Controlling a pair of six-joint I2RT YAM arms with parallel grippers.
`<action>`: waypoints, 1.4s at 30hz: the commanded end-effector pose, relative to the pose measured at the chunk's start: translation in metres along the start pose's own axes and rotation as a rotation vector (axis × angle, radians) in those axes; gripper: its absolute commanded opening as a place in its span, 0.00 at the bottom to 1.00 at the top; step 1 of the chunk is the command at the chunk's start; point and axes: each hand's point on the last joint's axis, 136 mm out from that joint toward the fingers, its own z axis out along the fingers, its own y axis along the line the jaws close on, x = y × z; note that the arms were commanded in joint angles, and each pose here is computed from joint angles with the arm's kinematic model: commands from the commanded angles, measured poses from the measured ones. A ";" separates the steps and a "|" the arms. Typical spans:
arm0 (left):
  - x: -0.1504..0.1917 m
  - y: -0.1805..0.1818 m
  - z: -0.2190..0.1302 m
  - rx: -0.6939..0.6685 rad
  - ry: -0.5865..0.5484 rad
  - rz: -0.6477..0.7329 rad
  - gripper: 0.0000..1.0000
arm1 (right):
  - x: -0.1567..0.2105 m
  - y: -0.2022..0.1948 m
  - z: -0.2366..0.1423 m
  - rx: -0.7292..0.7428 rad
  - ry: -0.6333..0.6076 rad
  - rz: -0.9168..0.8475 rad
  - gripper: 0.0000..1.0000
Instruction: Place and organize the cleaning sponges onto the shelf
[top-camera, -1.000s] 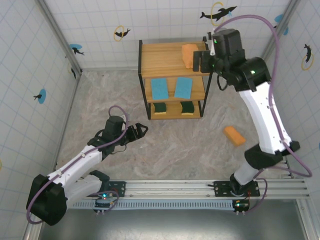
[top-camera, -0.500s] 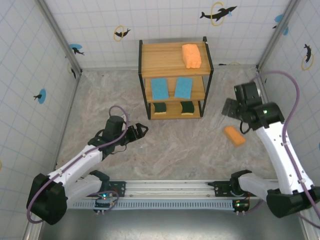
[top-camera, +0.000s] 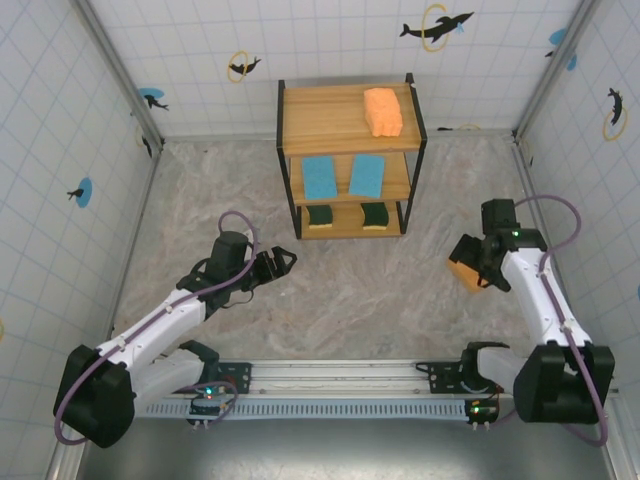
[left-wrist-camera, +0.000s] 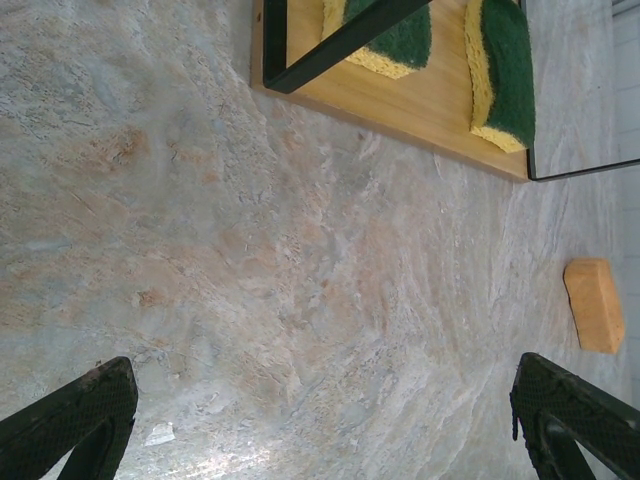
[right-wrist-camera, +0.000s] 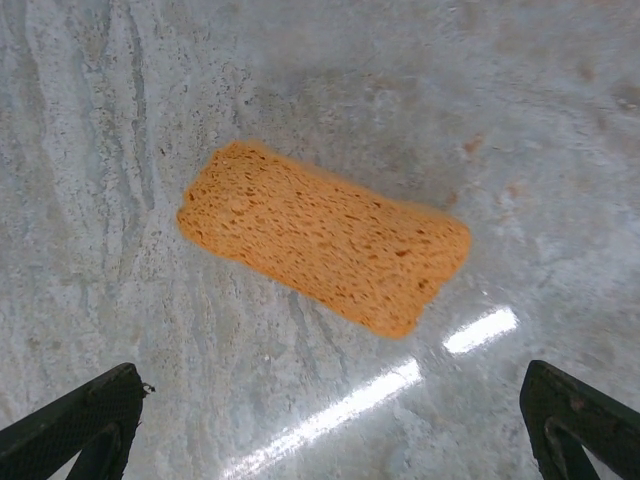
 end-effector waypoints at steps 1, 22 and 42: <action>-0.003 -0.006 -0.004 0.005 -0.002 0.020 0.98 | -0.007 0.010 0.012 -0.044 -0.012 -0.017 0.99; -0.006 -0.003 -0.008 -0.024 -0.012 -0.027 0.97 | -0.006 0.026 0.072 -0.053 0.101 -0.096 1.00; -0.003 0.005 -0.002 -0.052 -0.005 -0.035 0.98 | 0.088 0.119 0.070 -0.246 0.141 -0.244 1.00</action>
